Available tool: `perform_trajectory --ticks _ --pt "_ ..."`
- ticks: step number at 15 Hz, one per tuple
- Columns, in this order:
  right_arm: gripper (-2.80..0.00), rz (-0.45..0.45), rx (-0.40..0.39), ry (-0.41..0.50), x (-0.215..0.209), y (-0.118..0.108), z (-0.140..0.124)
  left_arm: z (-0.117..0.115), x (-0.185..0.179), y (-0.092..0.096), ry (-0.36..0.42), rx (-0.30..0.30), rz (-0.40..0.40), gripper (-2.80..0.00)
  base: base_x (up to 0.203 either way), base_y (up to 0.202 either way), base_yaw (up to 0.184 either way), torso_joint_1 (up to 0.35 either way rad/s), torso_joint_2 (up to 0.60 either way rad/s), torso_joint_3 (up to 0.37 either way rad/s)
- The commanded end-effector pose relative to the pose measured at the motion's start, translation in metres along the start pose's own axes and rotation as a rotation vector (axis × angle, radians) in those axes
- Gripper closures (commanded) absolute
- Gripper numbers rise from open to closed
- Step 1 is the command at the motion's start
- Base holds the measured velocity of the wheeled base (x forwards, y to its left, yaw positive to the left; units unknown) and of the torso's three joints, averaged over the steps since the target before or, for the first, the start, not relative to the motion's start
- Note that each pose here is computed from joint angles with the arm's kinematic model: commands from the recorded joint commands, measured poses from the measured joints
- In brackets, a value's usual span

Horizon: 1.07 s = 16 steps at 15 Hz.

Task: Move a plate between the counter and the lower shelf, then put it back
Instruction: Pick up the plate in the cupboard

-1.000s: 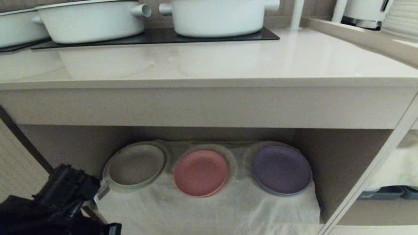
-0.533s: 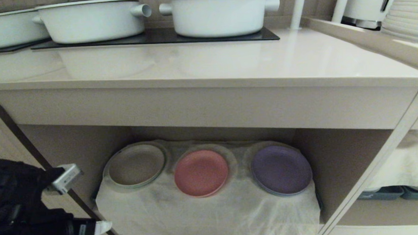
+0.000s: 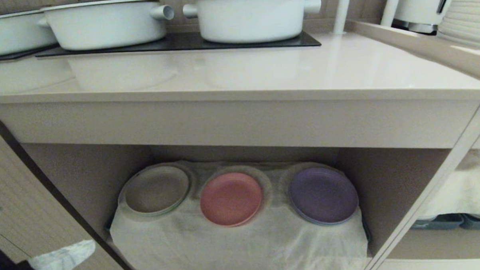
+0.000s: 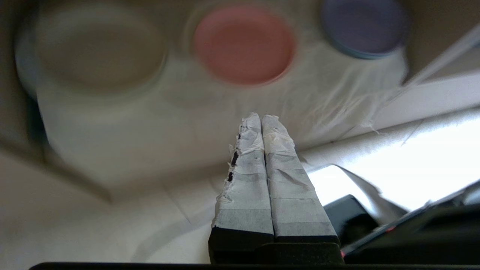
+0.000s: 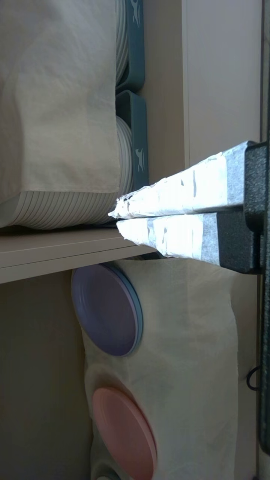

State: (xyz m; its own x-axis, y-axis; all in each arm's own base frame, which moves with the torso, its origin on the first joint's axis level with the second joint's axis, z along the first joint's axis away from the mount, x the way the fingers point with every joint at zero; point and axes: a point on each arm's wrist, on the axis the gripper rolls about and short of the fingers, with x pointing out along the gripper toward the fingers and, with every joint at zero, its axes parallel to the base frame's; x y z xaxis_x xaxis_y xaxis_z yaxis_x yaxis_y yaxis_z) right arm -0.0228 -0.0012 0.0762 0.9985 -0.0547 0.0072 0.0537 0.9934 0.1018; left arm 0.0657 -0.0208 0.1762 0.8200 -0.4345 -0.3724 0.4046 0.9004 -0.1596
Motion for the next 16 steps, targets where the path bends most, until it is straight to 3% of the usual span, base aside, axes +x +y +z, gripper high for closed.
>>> perform_trajectory --ticks 1,3,7,11,14,16 --pt "0.0 0.0 0.001 0.0 0.0 0.0 0.0 -0.033 -0.027 -0.005 -0.143 0.123 -0.034 0.0 0.0 0.0 0.0 0.0 0.0 0.0" --pt "0.0 0.0 0.001 0.0 0.0 0.0 0.0 -0.052 -0.035 -0.006 -0.202 0.209 -0.058 0.0 0.0 0.0 0.0 0.0 0.0 0.0" --pt "0.0 0.0 0.001 0.0 0.0 0.0 0.0 -0.068 -0.049 -0.009 -0.308 0.267 -0.045 0.0 0.0 0.0 0.0 0.0 0.0 0.0" --pt "0.0 0.0 0.001 0.0 0.0 0.0 0.0 -0.081 -0.041 -0.003 -0.272 0.271 0.101 0.0 0.0 0.0 0.0 0.0 0.0 0.0" --pt "0.0 0.0 0.001 0.0 0.0 0.0 0.0 -0.098 -0.031 0.006 -0.282 0.252 0.334 0.0 0.0 0.0 0.0 0.0 0.0 0.0" --pt "0.0 0.0 0.0 0.0 0.0 0.0 0.0 -0.108 -0.029 0.007 -0.187 0.198 0.313 0.0 0.0 0.0 0.0 0.0 0.0 0.0"
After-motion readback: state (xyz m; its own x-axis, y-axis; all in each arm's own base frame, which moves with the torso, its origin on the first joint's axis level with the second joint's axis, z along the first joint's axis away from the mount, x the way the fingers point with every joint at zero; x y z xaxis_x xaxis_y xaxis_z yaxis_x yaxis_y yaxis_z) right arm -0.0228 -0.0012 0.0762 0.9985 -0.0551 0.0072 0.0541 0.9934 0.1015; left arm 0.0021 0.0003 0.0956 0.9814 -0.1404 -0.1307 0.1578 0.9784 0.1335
